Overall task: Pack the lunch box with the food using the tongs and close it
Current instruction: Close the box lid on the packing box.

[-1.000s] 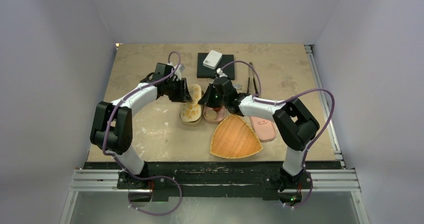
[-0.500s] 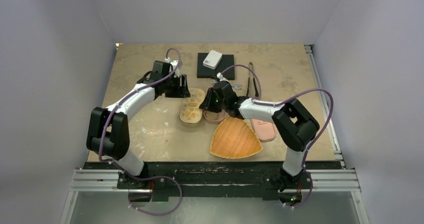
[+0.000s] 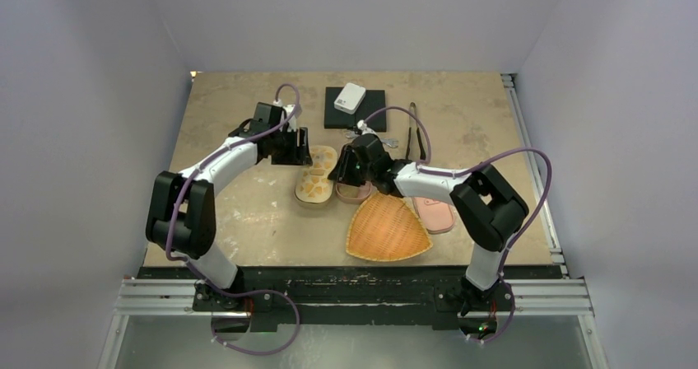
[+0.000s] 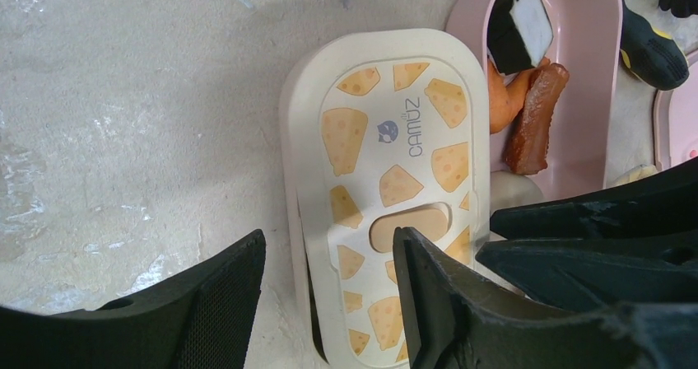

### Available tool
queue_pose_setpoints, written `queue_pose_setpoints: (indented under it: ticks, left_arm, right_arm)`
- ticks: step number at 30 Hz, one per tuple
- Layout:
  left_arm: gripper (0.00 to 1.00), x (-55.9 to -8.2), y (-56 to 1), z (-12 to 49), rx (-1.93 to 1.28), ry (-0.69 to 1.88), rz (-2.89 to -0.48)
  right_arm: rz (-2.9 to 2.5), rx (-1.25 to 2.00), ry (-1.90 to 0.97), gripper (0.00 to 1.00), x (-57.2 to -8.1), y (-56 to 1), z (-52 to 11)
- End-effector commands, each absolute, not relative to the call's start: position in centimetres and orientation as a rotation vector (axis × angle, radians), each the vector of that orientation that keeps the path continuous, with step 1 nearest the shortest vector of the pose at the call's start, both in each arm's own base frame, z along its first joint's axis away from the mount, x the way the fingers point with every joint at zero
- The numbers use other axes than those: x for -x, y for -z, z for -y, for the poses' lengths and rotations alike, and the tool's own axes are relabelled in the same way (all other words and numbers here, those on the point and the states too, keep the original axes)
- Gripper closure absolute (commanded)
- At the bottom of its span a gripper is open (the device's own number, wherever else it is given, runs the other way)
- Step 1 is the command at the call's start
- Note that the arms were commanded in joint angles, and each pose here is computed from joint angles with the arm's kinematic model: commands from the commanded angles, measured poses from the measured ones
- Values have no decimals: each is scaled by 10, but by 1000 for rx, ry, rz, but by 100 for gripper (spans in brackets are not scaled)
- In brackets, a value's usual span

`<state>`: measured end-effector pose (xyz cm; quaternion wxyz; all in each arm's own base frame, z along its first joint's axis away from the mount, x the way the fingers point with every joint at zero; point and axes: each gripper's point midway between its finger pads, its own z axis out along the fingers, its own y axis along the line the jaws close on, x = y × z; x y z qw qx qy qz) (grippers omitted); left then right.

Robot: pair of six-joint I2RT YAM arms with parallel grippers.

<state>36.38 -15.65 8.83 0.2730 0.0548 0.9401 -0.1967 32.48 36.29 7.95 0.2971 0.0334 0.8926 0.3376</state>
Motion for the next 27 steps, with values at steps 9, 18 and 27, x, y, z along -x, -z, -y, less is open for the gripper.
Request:
queue_pose_setpoints:
  ticks: [9,18,27]
  left_arm:
    - [43,-356,-75,160,-176,586,-2576]
    - [43,-354,-76,164,-187,614,-2575]
    - [44,-353,-76,162,-187,604,-2577]
  right_arm:
    - [-2363,-83,-946,70,-307,-92,-372]
    - [-2374,-61,-966,73,-296,-95,-382]
    - [-2392,-57,-951,71,-292,-88,-385]
